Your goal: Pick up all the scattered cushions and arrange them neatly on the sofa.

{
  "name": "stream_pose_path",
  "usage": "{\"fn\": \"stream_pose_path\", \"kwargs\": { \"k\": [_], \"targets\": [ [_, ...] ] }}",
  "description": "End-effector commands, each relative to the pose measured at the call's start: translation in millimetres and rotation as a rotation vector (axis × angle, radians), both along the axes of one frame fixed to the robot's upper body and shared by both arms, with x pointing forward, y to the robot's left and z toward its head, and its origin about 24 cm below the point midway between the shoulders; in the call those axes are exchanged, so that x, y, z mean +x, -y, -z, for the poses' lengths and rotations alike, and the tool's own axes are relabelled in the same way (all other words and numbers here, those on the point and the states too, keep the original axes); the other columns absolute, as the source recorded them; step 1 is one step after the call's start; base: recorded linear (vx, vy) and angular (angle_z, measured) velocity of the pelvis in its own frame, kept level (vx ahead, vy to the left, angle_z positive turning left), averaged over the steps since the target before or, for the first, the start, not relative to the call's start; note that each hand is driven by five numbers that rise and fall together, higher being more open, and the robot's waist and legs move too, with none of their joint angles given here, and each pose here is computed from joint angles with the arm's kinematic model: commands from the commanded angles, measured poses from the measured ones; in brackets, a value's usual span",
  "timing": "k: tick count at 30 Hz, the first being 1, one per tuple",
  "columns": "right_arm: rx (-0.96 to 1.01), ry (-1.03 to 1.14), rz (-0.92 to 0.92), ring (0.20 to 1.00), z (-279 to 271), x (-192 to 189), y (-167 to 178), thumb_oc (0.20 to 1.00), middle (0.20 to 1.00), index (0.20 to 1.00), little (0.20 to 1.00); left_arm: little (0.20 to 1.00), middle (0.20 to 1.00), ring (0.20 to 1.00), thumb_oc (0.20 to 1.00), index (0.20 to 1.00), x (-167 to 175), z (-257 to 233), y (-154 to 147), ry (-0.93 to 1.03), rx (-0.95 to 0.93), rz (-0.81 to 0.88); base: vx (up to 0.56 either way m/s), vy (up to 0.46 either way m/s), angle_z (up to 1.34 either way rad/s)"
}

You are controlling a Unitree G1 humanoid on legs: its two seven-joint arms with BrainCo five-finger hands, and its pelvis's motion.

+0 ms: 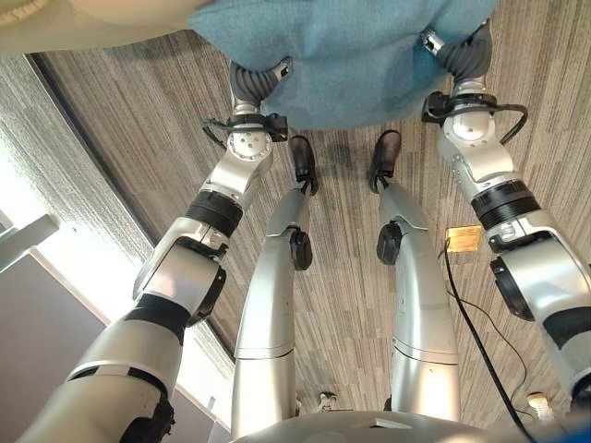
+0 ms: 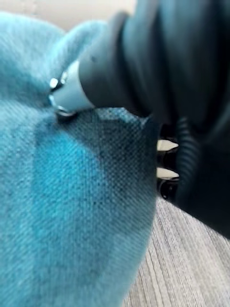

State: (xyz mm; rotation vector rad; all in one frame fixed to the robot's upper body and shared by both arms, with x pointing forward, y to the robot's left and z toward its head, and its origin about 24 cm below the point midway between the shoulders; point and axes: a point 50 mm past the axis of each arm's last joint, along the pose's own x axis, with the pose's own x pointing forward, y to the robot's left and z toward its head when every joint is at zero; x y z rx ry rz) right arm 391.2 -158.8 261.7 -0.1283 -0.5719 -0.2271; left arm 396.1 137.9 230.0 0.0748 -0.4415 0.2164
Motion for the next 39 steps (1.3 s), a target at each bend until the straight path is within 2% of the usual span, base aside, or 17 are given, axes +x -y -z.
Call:
{"fn": "stream_pose_path", "kwargs": {
  "k": [1, 7, 9, 16, 23, 31, 39],
  "targets": [
    [0.020, 0.244, -0.158, 0.200, -16.4, -26.9, -39.7, 0.200, 0.200, 0.200, 0.200, 0.200, 0.200, 0.200, 0.200, 0.200, -19.3, -15.8, 28.7, 0.187, -0.102, 0.151, 0.00, 0.000, 0.00],
    [0.035, 0.201, -0.106, 0.200, 22.4, -39.4, -22.7, 0.200, 0.200, 0.200, 0.200, 0.200, 0.200, 0.200, 0.200, 0.200, -33.9, 18.8, 26.6, 0.148, -0.074, 0.177, -0.04, -0.021, -0.01],
    [0.020, 0.119, -0.125, 0.200, 58.3, -50.4, -20.8, 0.200, 0.200, 0.200, 0.200, 0.200, 0.200, 0.200, 0.200, 0.200, -49.1, 49.3, 30.5, 0.099, -0.024, 0.228, 0.05, -0.048, -0.01],
    [0.051, -0.056, -0.128, 0.200, 120.0, -75.1, -12.8, 0.200, 0.200, 0.200, 0.200, 0.200, 0.200, 0.200, 0.200, 0.200, -72.5, 96.4, 34.9, -0.024, -0.069, 0.305, 0.01, -0.023, 0.06],
    [-0.005, -0.254, -0.101, 0.200, 173.8, -106.2, 6.1, 0.200, 0.200, 0.200, 0.200, 0.200, 0.200, 0.200, 0.200, 0.200, -99.6, 143.5, 10.9, -0.166, 0.024, 0.263, 0.11, -0.020, -0.06],
    [-0.089, -0.398, -0.053, 0.200, 206.1, -133.0, 25.2, 0.200, 0.200, 0.200, 0.200, 0.200, 0.200, 0.200, 0.200, 0.200, -129.3, 195.0, -3.1, -0.373, -0.060, 0.206, 0.11, -0.121, 0.07],
    [-0.096, -0.368, -0.065, 0.200, 198.5, -131.3, 19.6, 0.200, 0.200, 0.200, 0.200, 0.200, 0.200, 0.200, 0.200, 0.200, -133.9, 196.8, -2.1, -0.386, -0.066, 0.204, 0.18, 0.044, -0.12]
  ]
}}
